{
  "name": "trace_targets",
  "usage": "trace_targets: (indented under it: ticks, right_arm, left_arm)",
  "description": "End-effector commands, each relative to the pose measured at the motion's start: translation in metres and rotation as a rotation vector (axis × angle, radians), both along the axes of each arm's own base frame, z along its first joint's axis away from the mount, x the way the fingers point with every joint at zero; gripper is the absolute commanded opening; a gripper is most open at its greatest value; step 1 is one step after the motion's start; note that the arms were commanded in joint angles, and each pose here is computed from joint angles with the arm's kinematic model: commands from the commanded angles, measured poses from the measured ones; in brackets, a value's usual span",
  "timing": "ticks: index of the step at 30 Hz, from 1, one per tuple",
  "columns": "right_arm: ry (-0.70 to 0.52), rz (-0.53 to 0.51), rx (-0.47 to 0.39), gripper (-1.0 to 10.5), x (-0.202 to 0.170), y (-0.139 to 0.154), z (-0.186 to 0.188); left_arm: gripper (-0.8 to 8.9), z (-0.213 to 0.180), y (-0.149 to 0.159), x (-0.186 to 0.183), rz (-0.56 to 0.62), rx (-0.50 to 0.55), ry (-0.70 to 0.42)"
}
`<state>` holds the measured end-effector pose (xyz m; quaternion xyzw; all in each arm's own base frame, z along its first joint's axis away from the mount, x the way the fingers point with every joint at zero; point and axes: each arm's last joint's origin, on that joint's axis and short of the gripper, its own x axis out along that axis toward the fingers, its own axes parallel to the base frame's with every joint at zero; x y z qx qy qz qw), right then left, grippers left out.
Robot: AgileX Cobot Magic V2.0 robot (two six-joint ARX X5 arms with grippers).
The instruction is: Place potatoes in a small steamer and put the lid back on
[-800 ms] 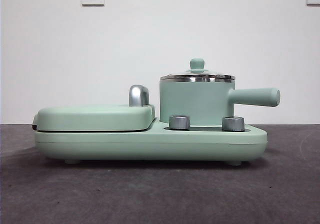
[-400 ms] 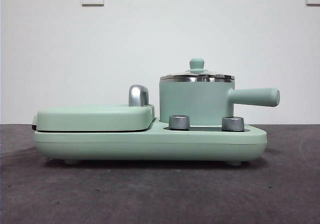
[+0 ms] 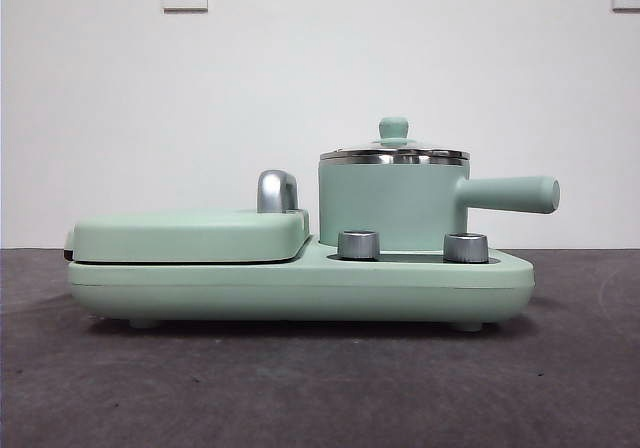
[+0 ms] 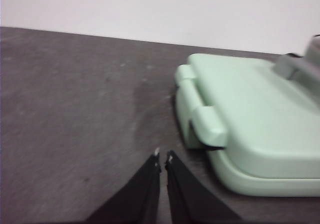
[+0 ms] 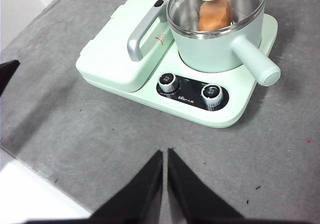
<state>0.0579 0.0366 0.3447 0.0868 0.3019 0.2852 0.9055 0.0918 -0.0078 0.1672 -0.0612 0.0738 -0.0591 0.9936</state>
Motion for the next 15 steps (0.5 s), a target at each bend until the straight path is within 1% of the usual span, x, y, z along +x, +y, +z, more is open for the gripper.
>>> trace_targets:
  ticks: [1,8,15]
  right_arm:
    - [-0.008,0.000,0.009,0.1,0.000,0.001,0.003]
    - [-0.008,0.000,0.009,0.1,0.000,0.001,0.003]
    - [-0.008,0.000,0.009,0.1,0.000,0.001,0.003]
  left_arm:
    - [0.24,-0.005,0.001,0.001,0.032,0.003,0.003]
    - [0.24,-0.015,0.004,0.003,0.124,0.019,0.028]
    - [0.24,-0.017,0.004,0.004,0.121,0.030,0.034]
